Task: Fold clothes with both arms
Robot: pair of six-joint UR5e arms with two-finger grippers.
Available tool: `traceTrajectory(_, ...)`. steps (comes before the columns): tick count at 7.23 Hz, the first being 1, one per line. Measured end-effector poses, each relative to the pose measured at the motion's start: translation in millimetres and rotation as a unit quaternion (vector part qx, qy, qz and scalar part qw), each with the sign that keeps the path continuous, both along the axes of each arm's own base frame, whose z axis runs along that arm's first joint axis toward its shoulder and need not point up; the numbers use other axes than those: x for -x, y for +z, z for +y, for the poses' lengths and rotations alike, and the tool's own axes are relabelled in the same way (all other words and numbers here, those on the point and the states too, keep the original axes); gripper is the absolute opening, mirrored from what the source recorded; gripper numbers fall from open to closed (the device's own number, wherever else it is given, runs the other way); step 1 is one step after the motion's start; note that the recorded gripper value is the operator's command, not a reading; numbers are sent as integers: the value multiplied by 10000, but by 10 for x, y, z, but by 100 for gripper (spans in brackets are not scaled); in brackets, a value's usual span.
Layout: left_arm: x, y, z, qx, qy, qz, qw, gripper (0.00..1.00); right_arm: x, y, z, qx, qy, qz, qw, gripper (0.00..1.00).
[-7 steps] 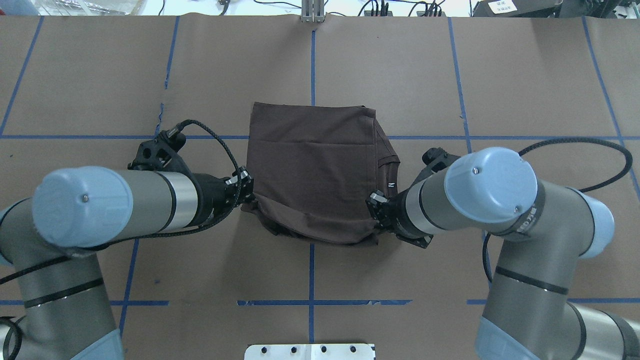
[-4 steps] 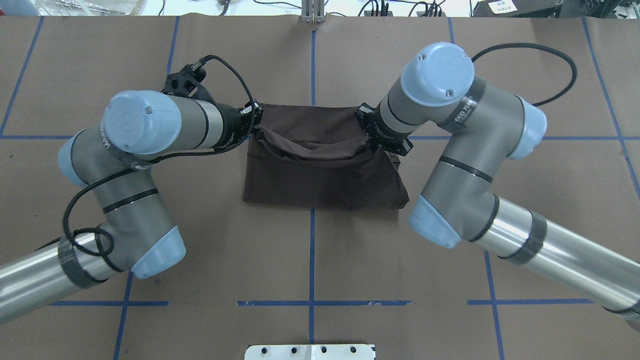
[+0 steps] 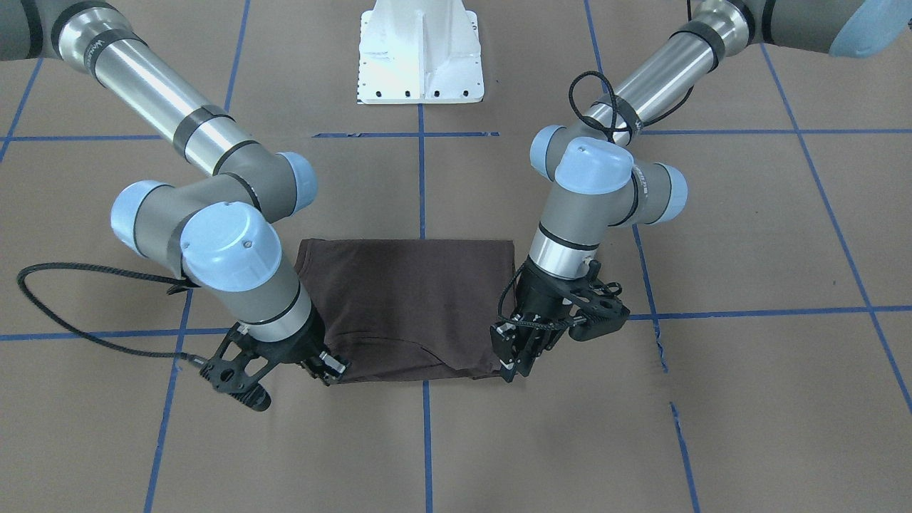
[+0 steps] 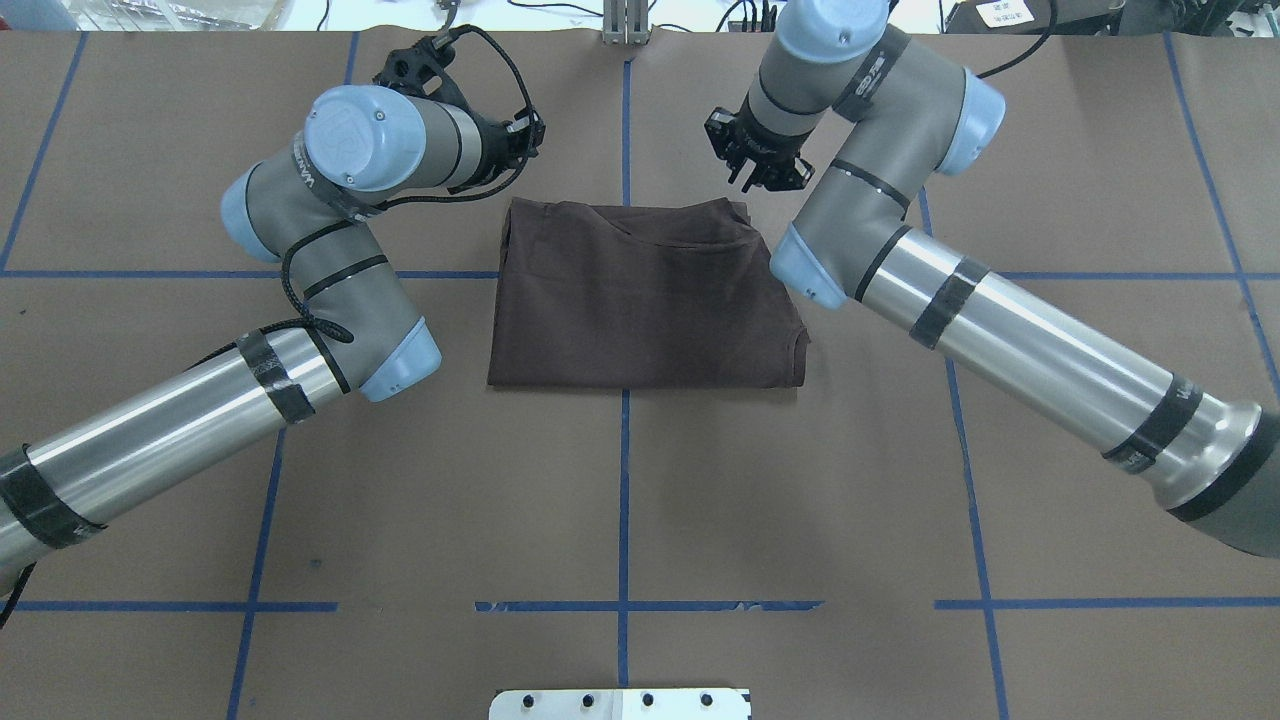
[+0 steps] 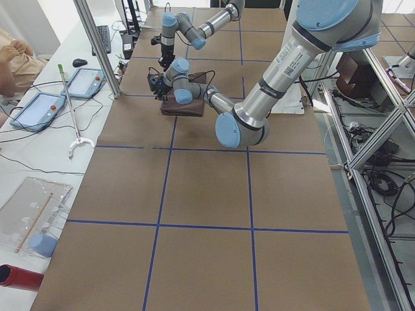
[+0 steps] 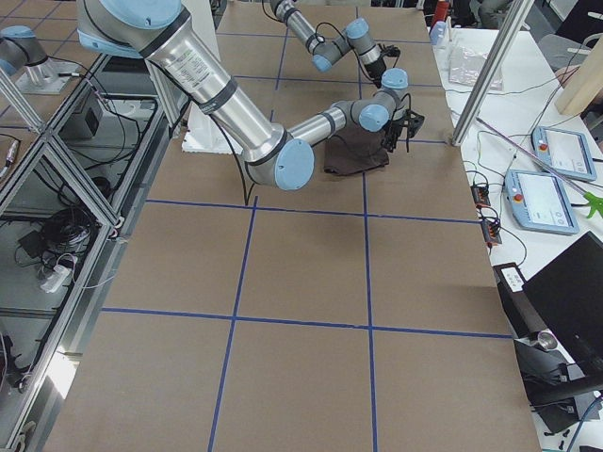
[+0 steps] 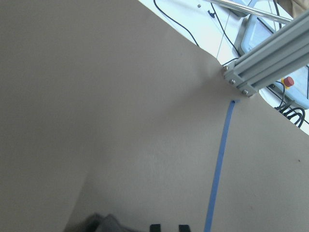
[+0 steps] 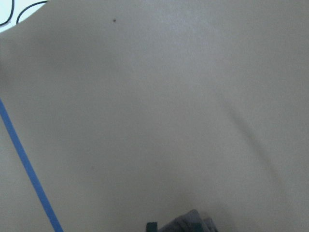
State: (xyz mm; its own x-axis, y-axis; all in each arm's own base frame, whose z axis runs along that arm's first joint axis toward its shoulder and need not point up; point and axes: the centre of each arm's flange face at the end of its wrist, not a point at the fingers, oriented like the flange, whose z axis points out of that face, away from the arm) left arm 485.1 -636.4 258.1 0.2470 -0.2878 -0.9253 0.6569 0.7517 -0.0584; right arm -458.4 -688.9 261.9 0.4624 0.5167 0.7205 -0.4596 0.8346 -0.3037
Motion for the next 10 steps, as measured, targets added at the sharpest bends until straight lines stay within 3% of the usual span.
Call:
traceTrajectory(1, 137, 109, -24, -76, -46, -15, 10000, 71, -206, -22, -139, 7, -78, -111, 9999, 100)
traceTrajectory(3, 530, 340, 229, -341, 165, -62, 9993, 70, -570, 175, -77, -46, -117, -210, 9997, 100)
traceTrajectory(4, 875, 498, 371, -707, 499, -303, 9958, 70, -994, 583, 79, -270, -206, -112, 9994, 100)
traceTrajectory(5, 1413, 749, 473, -1153, 959, -652, 9865, 70, -1601, 1088, 243, -721, -465, 169, 9962, 100)
traceTrajectory(6, 2043, 1050, 479, -1520, 1428, -975, 9731, 69, -2283, 1518, 334, -1094, -748, 514, 9898, 100)
traceTrajectory(8, 3348, 1697, 458, -2209, 2125, -1755, 9355, 69, -3544, 2127, 403, -1639, -1695, 1128, 9652, 100)
traceTrajectory(9, 3843, 1980, 440, -2372, 2467, -2282, 9115, 70, -3996, 2271, 457, -1729, -2113, 1207, 9544, 100)
traceTrajectory(10, 4218, 2203, 403, -2208, 2864, -2695, 8925, 71, -4303, 2361, 590, -1735, -2349, 1064, 9505, 100)
